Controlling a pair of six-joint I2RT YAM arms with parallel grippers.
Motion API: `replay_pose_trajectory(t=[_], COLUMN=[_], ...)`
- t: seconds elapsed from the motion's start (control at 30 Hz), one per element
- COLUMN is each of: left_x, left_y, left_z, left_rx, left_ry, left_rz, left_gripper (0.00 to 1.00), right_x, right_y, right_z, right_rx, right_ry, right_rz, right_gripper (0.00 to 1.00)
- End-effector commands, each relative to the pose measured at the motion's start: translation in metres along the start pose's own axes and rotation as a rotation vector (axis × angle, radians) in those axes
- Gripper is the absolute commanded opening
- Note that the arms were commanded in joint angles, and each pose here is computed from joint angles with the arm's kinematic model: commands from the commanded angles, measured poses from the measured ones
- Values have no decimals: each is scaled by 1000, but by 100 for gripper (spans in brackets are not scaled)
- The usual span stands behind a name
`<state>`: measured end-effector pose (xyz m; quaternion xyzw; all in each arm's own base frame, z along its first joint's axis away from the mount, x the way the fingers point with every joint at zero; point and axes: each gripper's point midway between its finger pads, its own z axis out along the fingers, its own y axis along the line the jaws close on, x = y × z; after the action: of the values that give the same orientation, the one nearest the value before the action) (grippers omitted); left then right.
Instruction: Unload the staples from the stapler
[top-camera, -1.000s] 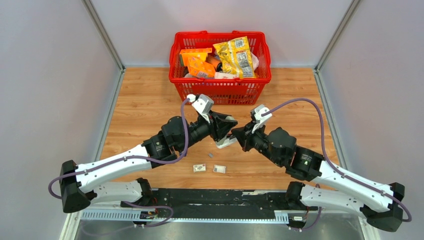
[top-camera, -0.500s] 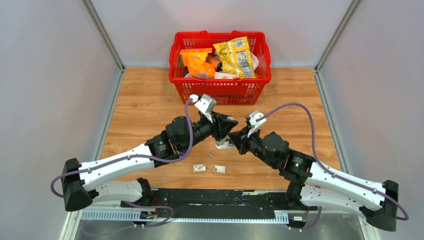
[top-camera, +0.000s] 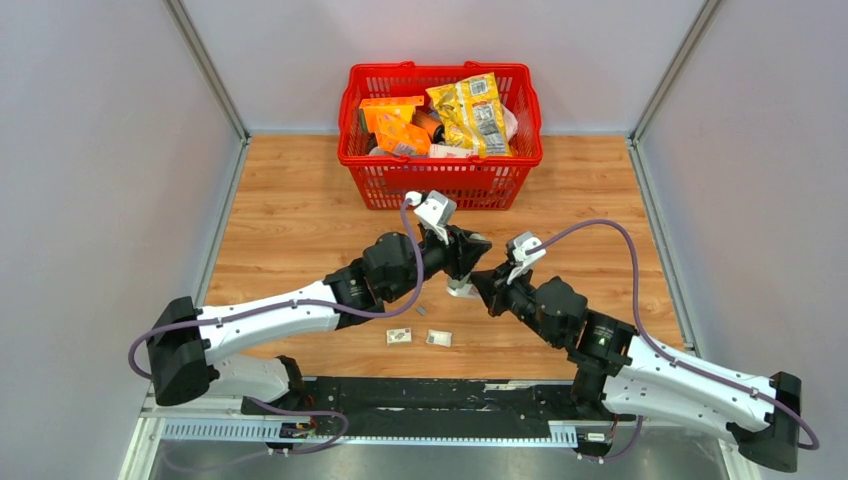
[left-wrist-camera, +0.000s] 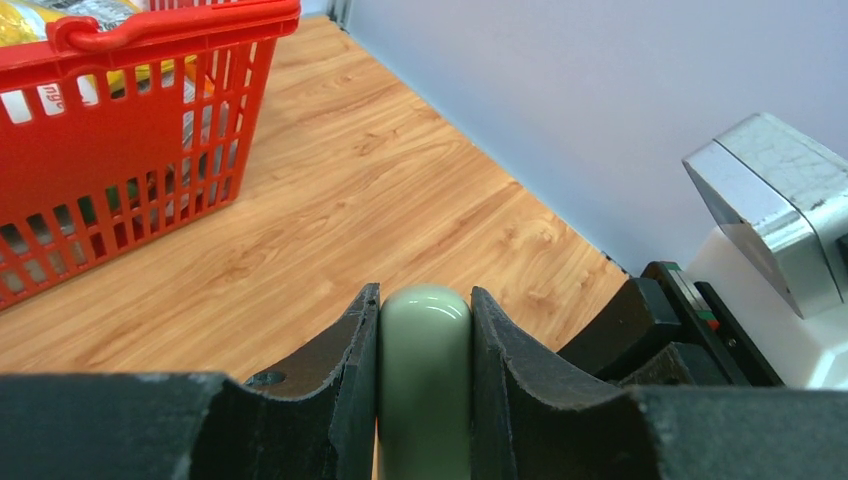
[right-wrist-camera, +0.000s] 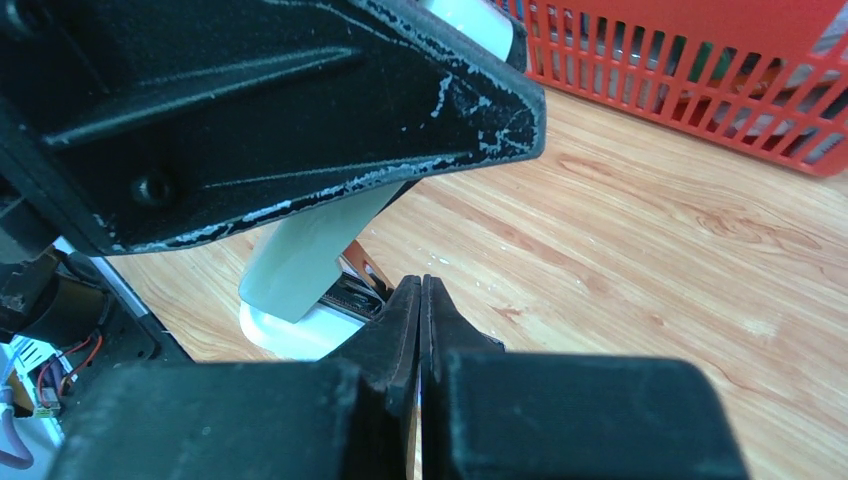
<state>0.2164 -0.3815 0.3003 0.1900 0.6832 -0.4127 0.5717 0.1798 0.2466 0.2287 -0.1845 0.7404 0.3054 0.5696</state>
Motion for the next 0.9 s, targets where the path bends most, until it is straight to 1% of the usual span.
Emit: replay_pose_trajectory(t=[0.0, 0.3, 0.7, 0.8, 0.87], left_x=[-40, -37, -31, -31, -29], left_y=[-15, -18, -8, -7, -5], left_z=[12, 32, 44, 47, 50], left_rx=[38, 60, 54, 52, 50], left_ry=[-147, -151, -148, -147, -142], left_rz=[-63, -106, -142, -143, -144], left_gripper=[0, 0, 0, 0, 0], right_x=[-4, 10, 27, 36, 32], right_y=[-1, -13, -29, -35, -33], right_z=[-5, -6, 0, 4, 7], right_rx=[-3, 26, 44, 48, 28], right_ry=[-44, -33, -11, 16, -3], right_rz=[37, 45, 76, 92, 110], right_gripper=[0, 0, 0, 0, 0])
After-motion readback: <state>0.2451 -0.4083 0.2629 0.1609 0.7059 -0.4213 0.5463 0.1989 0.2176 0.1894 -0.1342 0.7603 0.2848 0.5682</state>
